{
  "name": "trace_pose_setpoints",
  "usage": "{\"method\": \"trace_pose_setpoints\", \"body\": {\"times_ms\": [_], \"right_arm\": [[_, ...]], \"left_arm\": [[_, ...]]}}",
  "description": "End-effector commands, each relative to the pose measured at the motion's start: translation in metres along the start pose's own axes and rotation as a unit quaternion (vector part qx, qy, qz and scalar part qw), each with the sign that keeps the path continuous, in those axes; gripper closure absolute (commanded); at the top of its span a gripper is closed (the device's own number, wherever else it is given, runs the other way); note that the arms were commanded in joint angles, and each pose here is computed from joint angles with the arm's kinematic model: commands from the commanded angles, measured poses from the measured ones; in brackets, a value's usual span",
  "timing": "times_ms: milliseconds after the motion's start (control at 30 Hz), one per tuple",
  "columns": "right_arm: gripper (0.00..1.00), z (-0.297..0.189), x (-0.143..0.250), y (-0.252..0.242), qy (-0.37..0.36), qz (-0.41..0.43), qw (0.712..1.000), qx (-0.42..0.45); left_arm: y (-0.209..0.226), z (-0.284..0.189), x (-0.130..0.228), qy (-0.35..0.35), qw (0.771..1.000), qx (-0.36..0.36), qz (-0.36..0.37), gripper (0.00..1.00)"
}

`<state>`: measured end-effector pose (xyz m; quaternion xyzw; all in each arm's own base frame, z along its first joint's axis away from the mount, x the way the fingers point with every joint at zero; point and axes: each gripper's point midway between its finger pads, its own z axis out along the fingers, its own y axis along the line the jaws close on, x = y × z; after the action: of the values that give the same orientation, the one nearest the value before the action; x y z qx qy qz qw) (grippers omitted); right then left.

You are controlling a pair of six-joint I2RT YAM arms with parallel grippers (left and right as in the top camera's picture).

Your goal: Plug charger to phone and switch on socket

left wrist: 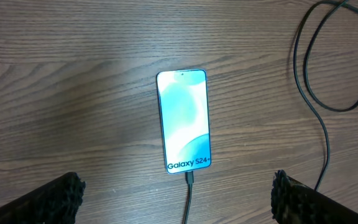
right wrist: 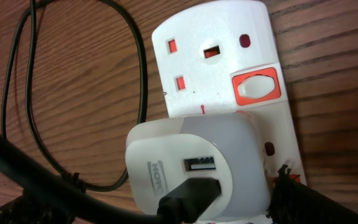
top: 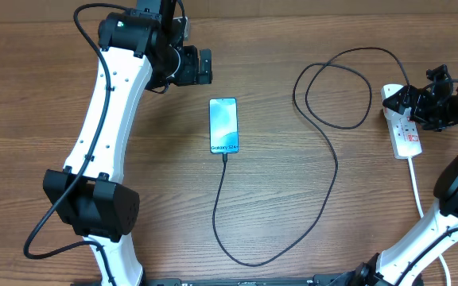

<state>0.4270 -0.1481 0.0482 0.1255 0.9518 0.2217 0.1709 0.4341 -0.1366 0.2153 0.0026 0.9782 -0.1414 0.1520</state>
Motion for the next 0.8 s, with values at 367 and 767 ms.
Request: {"method": "trace_pose_setpoints", "body": {"times_ms": [367,767], "right_arm": [[0.0,0.028,0.019,0.034,0.042,-0.009,0.998,-0.041],[0.0,0.016,0.009,0.009,0.017,0.087,0.996,-0.02]], "left_arm": [[0.002,0.004,0.001,0.004,1.0,-0.004,0.004,0.0],[0.002,0.004,0.001,0.004,1.0,-0.004,0.004,0.0]]}}
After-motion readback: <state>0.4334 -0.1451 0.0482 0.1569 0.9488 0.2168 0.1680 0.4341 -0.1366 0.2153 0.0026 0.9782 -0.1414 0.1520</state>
